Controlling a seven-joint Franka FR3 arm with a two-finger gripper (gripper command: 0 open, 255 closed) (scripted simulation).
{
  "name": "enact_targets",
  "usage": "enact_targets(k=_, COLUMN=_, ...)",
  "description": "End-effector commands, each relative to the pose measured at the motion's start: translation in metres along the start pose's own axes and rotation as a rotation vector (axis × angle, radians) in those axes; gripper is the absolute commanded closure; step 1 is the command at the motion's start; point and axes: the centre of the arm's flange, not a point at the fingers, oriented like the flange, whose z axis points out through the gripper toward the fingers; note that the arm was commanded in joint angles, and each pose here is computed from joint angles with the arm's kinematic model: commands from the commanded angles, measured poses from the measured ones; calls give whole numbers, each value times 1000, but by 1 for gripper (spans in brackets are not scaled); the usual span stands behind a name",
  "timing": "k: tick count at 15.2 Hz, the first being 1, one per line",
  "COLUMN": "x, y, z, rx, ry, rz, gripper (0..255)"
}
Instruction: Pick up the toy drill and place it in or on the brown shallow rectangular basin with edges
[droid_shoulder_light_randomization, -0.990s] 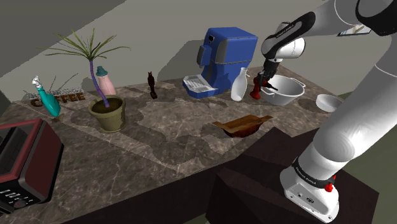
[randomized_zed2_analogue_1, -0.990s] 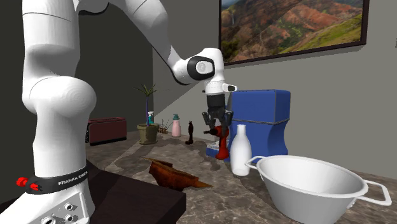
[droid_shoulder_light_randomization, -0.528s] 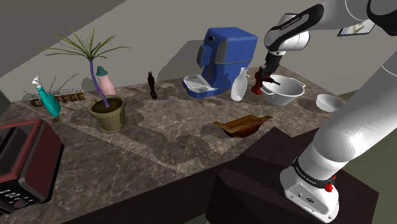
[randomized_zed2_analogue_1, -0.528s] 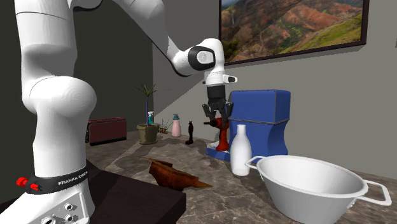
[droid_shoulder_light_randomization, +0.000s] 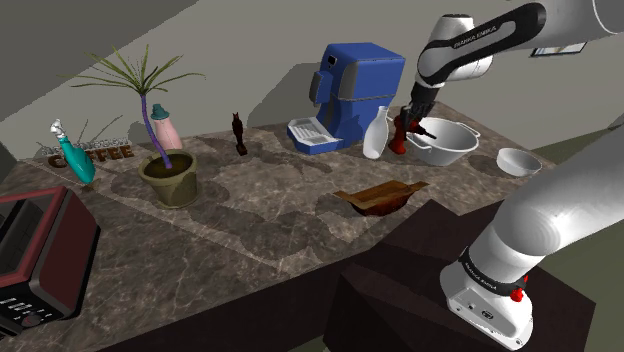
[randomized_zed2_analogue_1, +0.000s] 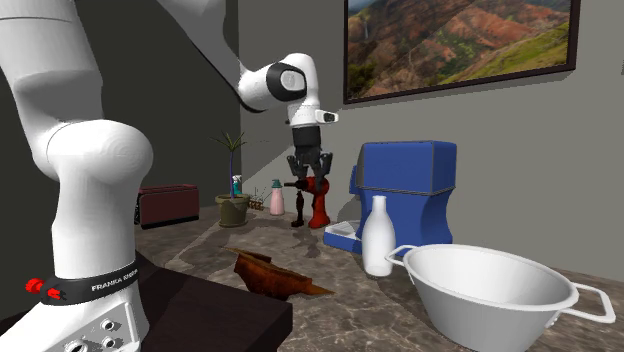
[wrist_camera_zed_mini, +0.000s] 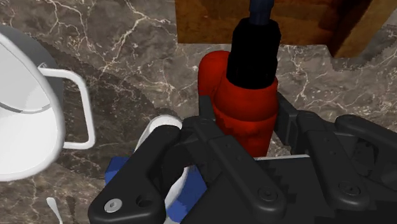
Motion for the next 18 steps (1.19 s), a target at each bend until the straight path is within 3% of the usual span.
enact_targets(k=1, x=-11, y=-23, z=-9, rx=-2, ry=0, rz=1, gripper=255)
enact_targets(k=7, x=-41, y=-94, z=-33, rx=-2, ry=0, rz=1, gripper=255)
enact_targets(k=18, x=-47, y=-97, z=24, rx=-2, ry=0, rz=1, gripper=255)
